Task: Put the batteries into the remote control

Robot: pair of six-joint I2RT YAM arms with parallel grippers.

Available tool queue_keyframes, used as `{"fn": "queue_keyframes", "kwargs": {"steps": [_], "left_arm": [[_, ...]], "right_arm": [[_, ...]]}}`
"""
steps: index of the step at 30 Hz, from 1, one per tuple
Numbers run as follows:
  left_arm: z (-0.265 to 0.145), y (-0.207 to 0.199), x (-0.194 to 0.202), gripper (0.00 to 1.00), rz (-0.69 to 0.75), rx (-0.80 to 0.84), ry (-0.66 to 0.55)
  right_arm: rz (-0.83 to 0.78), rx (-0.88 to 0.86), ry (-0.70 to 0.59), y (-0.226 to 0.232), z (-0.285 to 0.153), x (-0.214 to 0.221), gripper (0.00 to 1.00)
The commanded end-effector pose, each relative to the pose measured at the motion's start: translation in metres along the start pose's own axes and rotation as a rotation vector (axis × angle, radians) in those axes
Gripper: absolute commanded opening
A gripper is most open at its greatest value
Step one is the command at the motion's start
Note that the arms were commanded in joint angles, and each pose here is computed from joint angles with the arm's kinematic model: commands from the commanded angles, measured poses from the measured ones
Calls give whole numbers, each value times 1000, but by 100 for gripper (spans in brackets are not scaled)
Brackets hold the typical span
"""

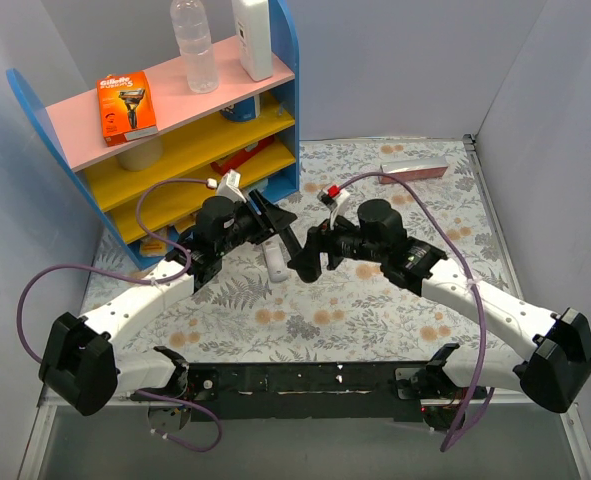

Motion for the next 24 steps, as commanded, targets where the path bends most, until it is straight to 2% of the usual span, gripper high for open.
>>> {"fn": "queue_keyframes", "kwargs": {"steps": [1, 5, 11, 14, 20, 21, 23, 24], "left_arm": [[-13, 5, -12, 0, -4, -133, -40], [-13, 2, -15, 0, -11, -140, -43], [-14, 2, -16, 0, -21, -148, -42], [-15, 2, -15, 0, -31, -151, -37], [-17, 2, -13, 0, -39, -152, -28], [-17, 2, -12, 0, -43, -151, -25], [-19, 3, -11, 0, -47, -148, -21], [-19, 2, -11, 4, -39, -140, -20]], "right_arm": [[-76, 139, 2, -7, 4, 4, 84], [-75, 195, 10, -14, 7, 16, 81], [-73, 190, 63, -19, 15, 36, 76], [-69, 180, 84, -18, 21, 43, 71], [-62, 182, 123, -21, 29, 51, 41], [-60, 172, 126, -20, 30, 51, 32], [-55, 163, 117, -18, 30, 49, 22], [-54, 147, 113, -15, 30, 48, 13]]}}
Point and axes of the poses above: each gripper's point midway between its finger pads, its own z axis out along the fingers, its own y axis along the line the jaws close on, x = y × z, the point moved 4 cm from there along -z, back along the fingers, and after that the axes turned 8 degrees about z, right-handed, at the moved point
